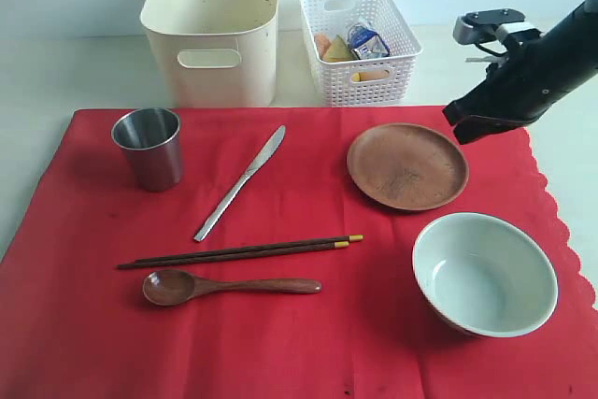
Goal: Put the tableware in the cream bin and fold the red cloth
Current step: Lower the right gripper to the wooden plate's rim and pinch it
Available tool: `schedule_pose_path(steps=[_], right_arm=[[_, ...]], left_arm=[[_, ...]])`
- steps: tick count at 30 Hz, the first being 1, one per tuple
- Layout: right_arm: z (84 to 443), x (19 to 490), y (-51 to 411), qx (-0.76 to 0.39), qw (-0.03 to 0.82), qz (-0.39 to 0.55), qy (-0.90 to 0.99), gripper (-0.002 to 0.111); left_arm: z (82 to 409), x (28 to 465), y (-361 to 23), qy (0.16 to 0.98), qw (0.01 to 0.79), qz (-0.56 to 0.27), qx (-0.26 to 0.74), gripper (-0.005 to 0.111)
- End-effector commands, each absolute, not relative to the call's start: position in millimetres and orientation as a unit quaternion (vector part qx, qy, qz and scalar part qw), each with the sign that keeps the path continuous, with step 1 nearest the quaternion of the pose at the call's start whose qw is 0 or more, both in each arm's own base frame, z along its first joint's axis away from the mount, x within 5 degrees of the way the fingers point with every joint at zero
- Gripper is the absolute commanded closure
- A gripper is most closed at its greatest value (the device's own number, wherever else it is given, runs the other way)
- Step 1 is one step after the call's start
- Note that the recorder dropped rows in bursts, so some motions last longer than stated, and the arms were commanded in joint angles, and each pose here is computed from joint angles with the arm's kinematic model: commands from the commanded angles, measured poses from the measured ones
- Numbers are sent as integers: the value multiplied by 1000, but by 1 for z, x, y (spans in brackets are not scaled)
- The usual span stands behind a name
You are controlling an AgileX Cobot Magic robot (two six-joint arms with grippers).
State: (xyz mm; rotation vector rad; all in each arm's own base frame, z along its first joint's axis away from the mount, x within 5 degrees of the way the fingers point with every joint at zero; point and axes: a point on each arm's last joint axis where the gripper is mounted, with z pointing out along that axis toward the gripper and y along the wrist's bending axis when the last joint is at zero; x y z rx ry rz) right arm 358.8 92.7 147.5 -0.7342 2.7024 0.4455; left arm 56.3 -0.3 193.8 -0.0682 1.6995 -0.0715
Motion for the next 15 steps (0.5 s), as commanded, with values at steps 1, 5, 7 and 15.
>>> schedule_pose_path(steps=[1, 5, 7, 15], right_arm=[[150, 370, 87, -211, 194, 135, 949, 94], [150, 372, 86, -213, 201, 127, 948, 69], [150, 371, 87, -214, 197, 130, 948, 58], [124, 367, 88, -233, 144, 143, 951, 48]], left_arm=[[194, 56, 0, 747, 663, -33, -32, 104], [194, 56, 0, 747, 663, -33, -32, 104], [194, 56, 0, 747, 663, -33, -32, 104], [194, 56, 0, 747, 663, -33, -32, 104]])
